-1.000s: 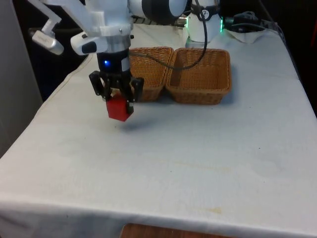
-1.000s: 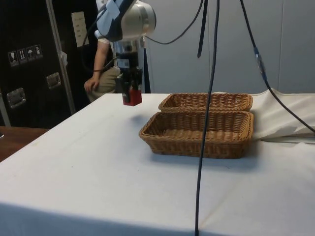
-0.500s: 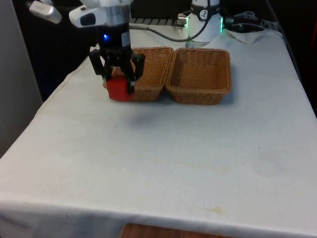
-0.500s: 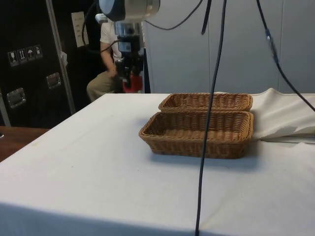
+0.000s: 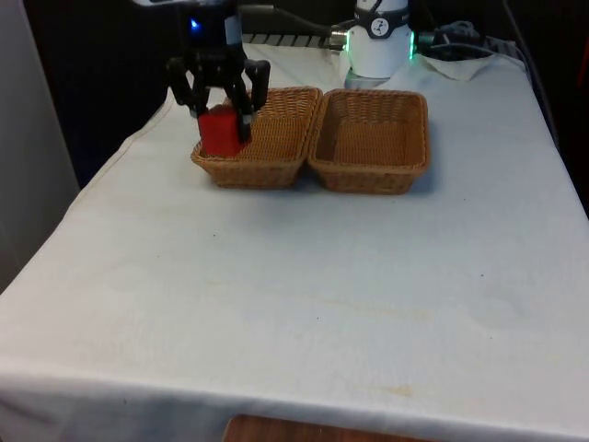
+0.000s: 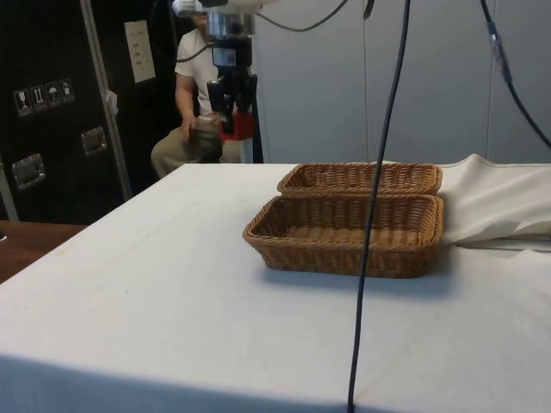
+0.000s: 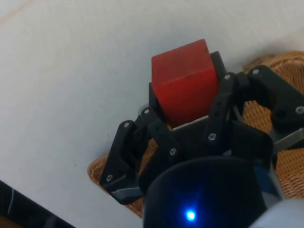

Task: Pick up the red cube and place it into the right basket.

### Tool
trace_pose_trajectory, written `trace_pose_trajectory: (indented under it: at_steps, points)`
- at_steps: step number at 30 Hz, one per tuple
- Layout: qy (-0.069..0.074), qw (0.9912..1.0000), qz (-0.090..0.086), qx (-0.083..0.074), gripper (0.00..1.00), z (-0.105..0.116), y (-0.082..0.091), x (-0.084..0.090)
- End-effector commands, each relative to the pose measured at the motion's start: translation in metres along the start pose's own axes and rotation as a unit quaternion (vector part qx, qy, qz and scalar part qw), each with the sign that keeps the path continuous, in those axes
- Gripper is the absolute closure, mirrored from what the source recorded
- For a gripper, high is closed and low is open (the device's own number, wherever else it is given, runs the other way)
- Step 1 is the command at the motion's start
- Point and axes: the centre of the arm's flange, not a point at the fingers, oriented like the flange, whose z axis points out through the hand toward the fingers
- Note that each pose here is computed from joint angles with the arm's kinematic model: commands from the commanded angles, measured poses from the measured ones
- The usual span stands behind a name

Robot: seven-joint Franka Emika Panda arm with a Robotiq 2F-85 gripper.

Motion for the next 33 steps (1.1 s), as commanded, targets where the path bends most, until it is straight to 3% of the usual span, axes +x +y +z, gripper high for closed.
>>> trace_pose_trajectory:
  at_steps: [1,10,11,18,20,28,29,30,33]
  points:
    - [0.0,1.0,-0.001,0.001,0.94,-0.003,0.0,-0.002]
    - [-0.003,0.99995,-0.01,-0.001,0.94,-0.014,0.002,-0.027]
    - [-0.006,0.99993,-0.009,0.004,0.94,-0.012,0.001,-0.022]
    - [-0.01,0.99982,-0.016,0.002,0.94,-0.016,0.006,-0.046]
    - [-0.013,0.99977,-0.015,0.007,0.94,-0.015,0.004,-0.042]
    - [-0.018,0.99946,-0.027,-0.006,0.94,-0.016,0.012,-0.067]
    - [-0.021,0.99943,-0.026,0.001,0.94,-0.015,0.009,-0.063]
    - [-0.019,0.99931,-0.03,-0.01,0.94,-0.015,0.013,-0.071]
    - [-0.022,0.99904,-0.034,-0.016,0.94,-0.014,0.014,-0.078]
